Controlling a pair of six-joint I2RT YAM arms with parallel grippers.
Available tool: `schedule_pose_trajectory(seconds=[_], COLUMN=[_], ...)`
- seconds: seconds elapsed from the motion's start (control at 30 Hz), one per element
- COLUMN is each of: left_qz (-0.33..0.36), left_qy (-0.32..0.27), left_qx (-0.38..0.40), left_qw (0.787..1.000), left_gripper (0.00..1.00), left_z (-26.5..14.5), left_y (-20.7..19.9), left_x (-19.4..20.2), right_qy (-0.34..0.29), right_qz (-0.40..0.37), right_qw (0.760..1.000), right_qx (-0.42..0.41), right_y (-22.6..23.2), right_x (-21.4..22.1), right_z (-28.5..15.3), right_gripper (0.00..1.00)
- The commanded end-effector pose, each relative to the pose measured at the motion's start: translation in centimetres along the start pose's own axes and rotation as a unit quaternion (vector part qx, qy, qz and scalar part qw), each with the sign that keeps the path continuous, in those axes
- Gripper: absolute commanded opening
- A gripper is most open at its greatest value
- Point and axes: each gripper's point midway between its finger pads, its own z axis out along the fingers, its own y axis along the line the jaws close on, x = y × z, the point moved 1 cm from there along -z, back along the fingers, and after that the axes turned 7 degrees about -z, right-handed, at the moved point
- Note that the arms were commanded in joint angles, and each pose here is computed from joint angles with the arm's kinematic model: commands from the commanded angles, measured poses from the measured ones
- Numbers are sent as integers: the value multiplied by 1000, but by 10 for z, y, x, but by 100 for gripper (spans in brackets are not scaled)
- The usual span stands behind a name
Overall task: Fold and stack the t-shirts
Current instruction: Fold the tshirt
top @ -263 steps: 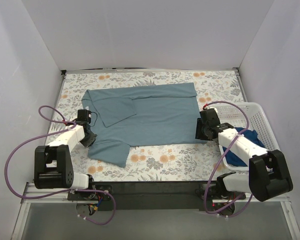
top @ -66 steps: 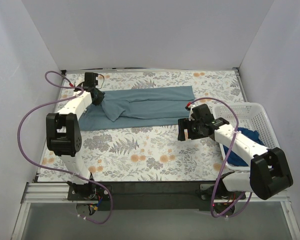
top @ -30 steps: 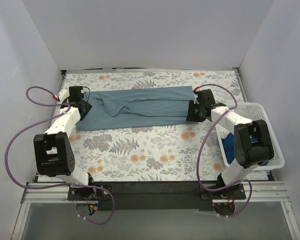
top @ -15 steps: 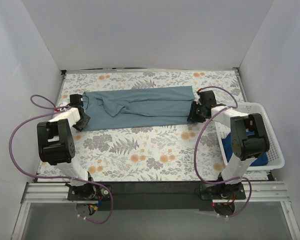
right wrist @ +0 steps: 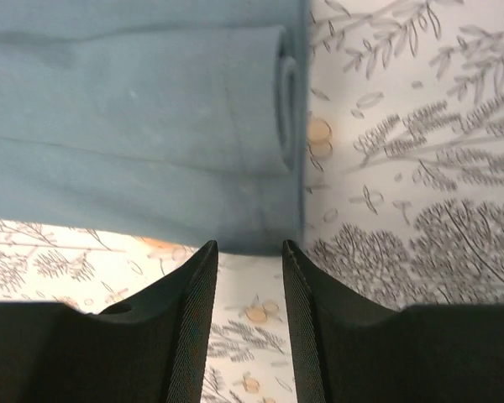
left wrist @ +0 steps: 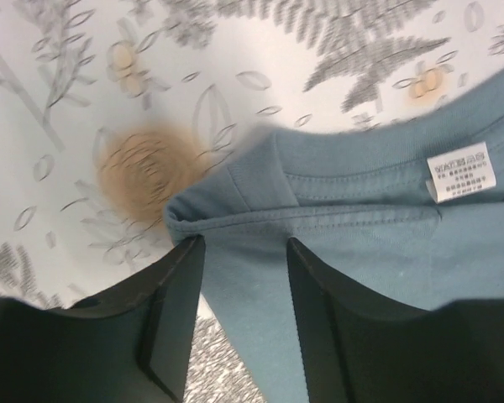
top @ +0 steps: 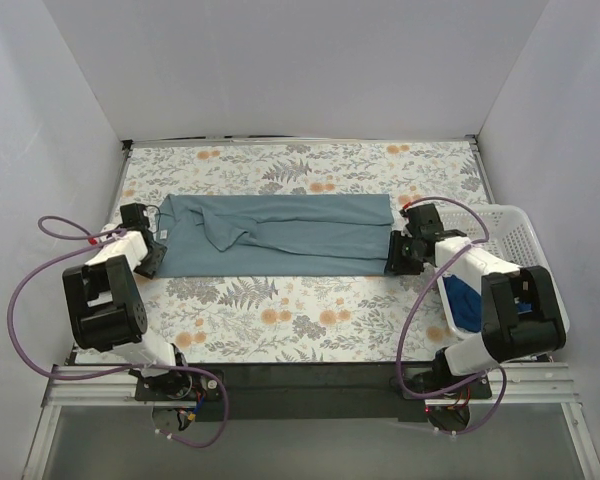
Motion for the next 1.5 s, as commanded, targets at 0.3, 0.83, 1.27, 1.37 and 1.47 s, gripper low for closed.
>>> schedule_pose_trajectory(seconds=[0.3, 0.83, 1.27, 1.37, 1.47], left_qz=[59, 218, 241, 244, 248], left_qy=[-20, 52, 65, 64, 65], left_qx=[101, 220, 143, 132, 122], left_qw=[993, 949, 958, 959, 959], left_gripper=[66, 73, 70, 69, 69], left_z=[-80, -125, -84, -82, -79], left_y=[-23, -75, -42, -35, -29], left_x=[7, 154, 171, 171, 171], right_qy=[-89, -142, -122, -123, -131], right_qz=[-243, -444, -461, -460, -458], right_qw=[966, 878, 875, 876, 877], right_qx=[11, -113, -84, -71, -61], right_y=[87, 277, 277, 273, 271], right_x=[-56, -89, -81, -83, -86], right_z=[-44, 18, 70, 75, 78], right_gripper=[73, 80, 79, 79, 79])
